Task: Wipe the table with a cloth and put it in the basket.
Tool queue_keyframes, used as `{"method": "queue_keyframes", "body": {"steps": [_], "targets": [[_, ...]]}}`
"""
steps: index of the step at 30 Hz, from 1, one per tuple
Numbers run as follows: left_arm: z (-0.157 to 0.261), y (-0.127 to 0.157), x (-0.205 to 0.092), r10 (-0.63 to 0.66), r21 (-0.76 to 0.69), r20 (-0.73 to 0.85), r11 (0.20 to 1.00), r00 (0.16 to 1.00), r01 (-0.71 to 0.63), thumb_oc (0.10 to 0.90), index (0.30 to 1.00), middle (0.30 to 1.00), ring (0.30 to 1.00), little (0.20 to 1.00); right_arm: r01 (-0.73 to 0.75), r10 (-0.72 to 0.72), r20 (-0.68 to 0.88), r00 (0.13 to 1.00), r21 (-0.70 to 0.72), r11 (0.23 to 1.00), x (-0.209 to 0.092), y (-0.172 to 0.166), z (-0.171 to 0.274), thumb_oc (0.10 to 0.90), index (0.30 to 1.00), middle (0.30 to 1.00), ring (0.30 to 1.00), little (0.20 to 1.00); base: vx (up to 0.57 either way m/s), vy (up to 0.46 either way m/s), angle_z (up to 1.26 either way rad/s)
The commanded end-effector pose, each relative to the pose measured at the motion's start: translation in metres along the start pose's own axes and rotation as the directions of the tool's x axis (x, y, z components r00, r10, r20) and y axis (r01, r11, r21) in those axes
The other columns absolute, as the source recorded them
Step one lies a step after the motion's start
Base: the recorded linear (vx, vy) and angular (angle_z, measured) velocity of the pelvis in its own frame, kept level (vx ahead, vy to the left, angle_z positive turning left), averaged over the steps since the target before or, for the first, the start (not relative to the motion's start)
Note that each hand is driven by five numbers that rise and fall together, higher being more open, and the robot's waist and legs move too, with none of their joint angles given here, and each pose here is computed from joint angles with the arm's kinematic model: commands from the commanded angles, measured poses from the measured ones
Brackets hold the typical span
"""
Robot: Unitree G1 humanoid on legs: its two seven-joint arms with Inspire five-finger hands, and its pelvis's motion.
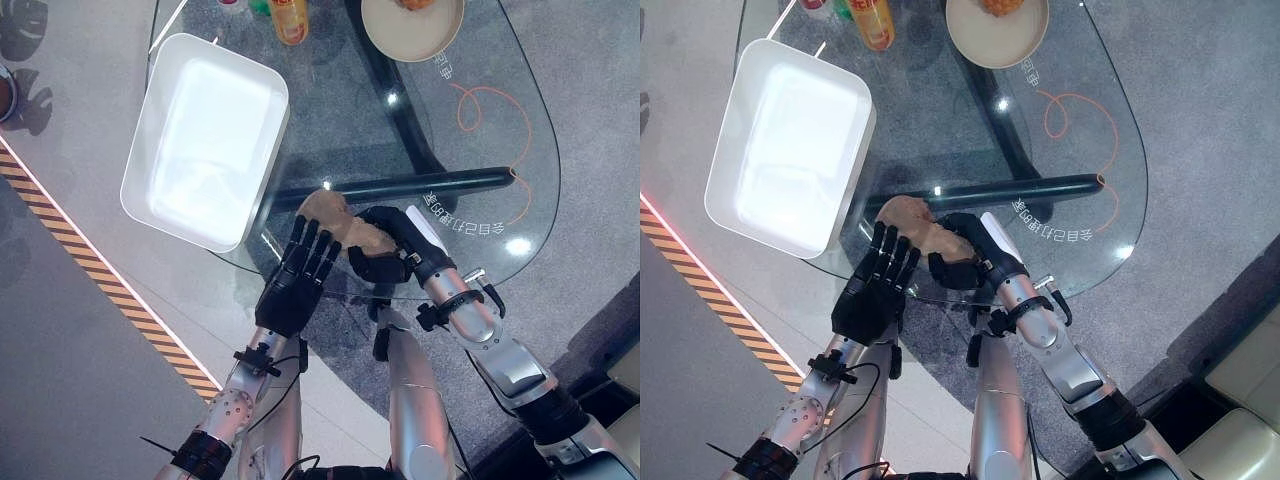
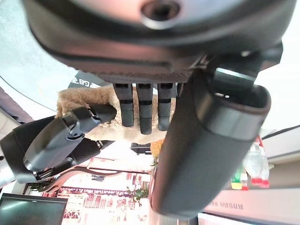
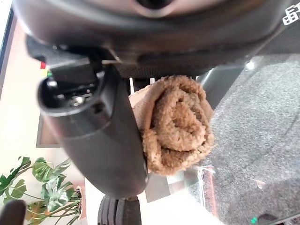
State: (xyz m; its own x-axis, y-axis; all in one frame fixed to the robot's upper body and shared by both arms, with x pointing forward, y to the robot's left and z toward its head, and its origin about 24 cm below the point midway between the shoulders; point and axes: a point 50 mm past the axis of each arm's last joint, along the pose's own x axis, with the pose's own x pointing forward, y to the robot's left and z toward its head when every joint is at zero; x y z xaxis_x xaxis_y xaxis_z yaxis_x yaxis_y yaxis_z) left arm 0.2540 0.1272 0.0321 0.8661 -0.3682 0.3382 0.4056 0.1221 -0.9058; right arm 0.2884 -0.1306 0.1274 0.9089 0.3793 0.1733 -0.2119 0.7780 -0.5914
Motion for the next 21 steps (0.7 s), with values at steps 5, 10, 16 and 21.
{"method": "queue_keyframes", "body": {"steps": [5,10,16,21], "targets": [[-0.009,-0.037,0.013,-0.175,0.009,-0.017,0.984,0.984,0.175,0.8,0.9,0.9,0.9,0.9,0.113,-0.137,0.294,0.946,0.1,0.989,-0.009,0.004,0.052,0.1,0.3,0.3,0.3,0.2,0.0,0.0,0.0],[-0.013,-0.036,0.009,-0.158,0.012,-0.005,0.987,0.987,0.158,0.8,0.9,0.9,0.9,0.9,0.318,-0.355,0.299,0.886,0.166,0.933,-0.017,-0.014,0.051,0.1,0.3,0.3,0.3,0.2,0.0,0.0,0.0],[-0.015,-0.033,0.005,-0.14,0.011,0.005,0.99,0.99,0.14,0.8,0.9,0.9,0.9,0.9,0.454,-0.504,0.337,0.795,0.22,0.863,-0.025,-0.031,0.06,0.1,0.3,0.3,0.3,0.2,0.01,0.034,-0.06],[-0.015,-0.03,0.003,-0.143,-0.023,0.024,0.989,0.989,0.144,0.8,0.9,0.9,0.9,0.9,0.381,-0.439,0.372,0.818,0.222,0.898,-0.025,-0.029,0.067,0.1,0.3,0.3,0.3,0.2,0.0,0.017,-0.03]]}}
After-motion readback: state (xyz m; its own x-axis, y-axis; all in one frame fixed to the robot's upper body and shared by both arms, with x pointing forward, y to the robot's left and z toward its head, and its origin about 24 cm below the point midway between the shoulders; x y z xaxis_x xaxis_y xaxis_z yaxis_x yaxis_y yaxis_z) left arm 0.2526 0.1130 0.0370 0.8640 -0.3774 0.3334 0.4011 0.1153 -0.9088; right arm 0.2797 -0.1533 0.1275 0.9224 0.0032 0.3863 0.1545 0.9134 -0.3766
